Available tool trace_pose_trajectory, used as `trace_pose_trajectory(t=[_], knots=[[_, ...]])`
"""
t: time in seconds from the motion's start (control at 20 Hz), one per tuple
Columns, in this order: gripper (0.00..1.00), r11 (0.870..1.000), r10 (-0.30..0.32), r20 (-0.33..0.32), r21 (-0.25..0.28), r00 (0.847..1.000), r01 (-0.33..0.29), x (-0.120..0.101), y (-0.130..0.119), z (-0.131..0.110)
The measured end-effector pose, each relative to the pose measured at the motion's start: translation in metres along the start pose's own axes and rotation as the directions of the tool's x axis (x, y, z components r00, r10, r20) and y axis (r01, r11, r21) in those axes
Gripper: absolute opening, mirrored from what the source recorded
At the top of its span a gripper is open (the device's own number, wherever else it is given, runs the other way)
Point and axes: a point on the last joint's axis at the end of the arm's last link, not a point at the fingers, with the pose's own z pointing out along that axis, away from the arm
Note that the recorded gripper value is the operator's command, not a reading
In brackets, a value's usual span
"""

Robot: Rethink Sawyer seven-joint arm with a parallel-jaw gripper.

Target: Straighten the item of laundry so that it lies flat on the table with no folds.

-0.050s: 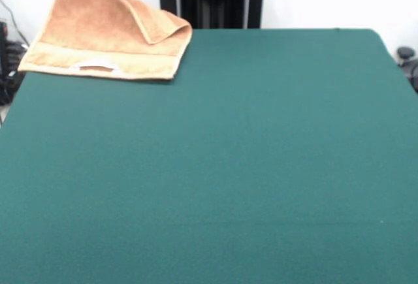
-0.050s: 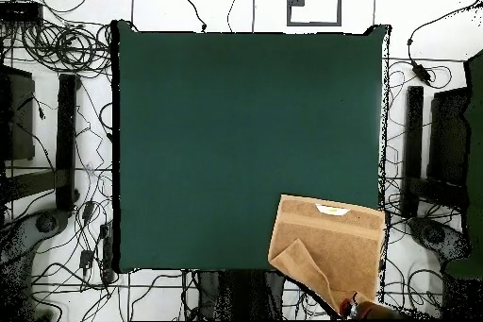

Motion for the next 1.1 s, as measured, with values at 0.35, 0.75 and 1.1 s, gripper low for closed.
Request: trace_pose_trajectory(t=[0.35,0.75,1.1], knots=[[0.00,0.936,-0.340,0.243,0.178,0.909,0.303,-0.031,0.069,0.023],[0.00,0.960,-0.281,0.572,0.157,0.770,0.233,-0.071,0.140,0.039],[0.00,0.970,-0.242,0.572,0.161,0.784,0.182,-0.057,0.118,0.055]])
